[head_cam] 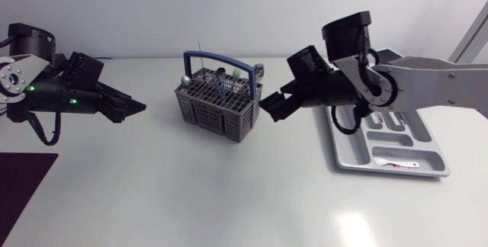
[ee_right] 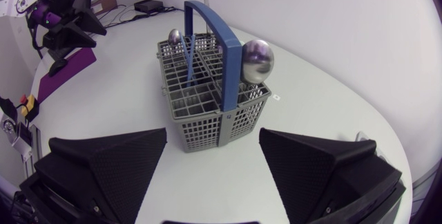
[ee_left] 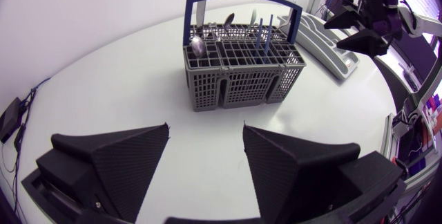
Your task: Unload the cutlery basket into the drawer organizer.
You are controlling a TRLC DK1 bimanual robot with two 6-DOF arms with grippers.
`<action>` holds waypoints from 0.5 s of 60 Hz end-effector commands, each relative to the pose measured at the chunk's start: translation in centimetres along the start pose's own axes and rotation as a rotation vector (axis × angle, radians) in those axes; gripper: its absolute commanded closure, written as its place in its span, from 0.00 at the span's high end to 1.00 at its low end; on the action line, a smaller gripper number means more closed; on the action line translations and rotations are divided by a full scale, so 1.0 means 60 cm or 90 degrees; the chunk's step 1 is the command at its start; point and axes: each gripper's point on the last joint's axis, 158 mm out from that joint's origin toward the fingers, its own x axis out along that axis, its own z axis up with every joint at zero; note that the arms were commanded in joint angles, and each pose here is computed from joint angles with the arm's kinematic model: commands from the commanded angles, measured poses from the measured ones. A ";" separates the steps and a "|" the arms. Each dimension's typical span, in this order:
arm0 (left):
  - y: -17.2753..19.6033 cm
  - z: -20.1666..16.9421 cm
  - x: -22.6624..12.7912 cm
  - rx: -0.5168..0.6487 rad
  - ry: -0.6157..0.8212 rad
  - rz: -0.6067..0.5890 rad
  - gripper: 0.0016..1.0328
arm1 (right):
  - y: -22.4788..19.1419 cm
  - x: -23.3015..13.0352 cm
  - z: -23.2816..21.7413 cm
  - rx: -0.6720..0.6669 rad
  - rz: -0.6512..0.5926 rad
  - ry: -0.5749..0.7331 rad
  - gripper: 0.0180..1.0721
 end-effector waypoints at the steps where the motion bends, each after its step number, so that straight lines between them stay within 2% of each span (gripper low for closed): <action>1: 0.001 0.024 0.006 0.031 -0.019 -0.008 0.90 | -0.002 0.026 0.010 -0.021 0.004 -0.007 0.88; 8: -0.003 0.034 0.015 0.038 -0.022 -0.015 0.90 | -0.005 0.052 0.020 -0.029 0.005 -0.014 0.80; 24: -0.004 0.043 0.023 0.046 -0.028 -0.017 0.88 | -0.024 0.112 0.046 -0.040 -0.010 -0.013 0.48; 30: 0.000 0.044 0.026 0.044 -0.028 -0.017 0.88 | -0.022 0.135 0.041 -0.039 -0.007 -0.003 0.42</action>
